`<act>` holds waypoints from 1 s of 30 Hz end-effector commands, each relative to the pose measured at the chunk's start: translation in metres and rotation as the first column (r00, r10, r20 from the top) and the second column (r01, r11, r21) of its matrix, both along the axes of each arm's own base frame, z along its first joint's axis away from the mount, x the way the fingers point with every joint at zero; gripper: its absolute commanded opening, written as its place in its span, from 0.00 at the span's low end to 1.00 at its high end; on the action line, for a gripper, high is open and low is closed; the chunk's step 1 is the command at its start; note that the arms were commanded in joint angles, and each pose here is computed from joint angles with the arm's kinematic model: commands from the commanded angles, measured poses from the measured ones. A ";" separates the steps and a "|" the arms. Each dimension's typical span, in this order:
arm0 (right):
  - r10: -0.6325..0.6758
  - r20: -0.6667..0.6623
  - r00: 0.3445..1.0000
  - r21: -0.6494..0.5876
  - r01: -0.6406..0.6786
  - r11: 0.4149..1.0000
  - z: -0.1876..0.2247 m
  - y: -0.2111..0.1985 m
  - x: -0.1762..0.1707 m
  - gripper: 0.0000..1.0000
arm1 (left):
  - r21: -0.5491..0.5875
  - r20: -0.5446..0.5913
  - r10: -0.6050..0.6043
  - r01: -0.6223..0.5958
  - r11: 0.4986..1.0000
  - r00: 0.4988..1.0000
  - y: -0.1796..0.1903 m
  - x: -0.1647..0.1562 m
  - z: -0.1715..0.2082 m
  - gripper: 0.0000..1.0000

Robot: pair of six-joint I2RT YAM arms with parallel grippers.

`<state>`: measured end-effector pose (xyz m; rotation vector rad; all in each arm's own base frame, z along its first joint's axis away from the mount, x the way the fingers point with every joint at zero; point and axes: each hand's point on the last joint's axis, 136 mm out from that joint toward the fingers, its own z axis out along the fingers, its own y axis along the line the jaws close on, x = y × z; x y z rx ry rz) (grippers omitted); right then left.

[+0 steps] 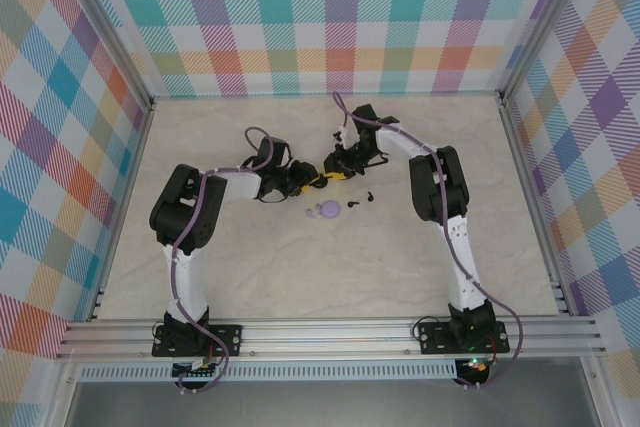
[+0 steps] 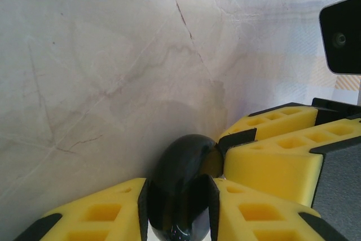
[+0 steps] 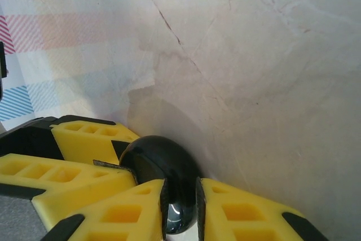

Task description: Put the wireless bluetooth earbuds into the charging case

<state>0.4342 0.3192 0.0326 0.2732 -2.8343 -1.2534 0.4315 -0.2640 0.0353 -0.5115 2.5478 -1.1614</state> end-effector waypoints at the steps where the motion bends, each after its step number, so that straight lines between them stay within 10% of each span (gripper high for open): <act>1: 0.015 -0.024 1.000 0.017 -0.014 1.000 0.002 0.007 -0.010 0.24 | 0.000 -0.052 -0.046 0.046 0.999 0.998 -0.017 -0.015 -0.017 0.32; 14: 0.002 -0.042 0.999 0.045 0.000 0.999 0.005 0.006 -0.011 0.18 | -0.027 -0.031 -0.037 0.036 0.999 0.999 -0.021 -0.009 -0.008 0.35; 30: -0.117 0.112 0.987 0.068 0.109 0.992 0.054 -0.038 0.001 0.33 | 0.031 0.042 -0.061 0.060 0.998 0.997 -0.006 -0.006 0.013 0.12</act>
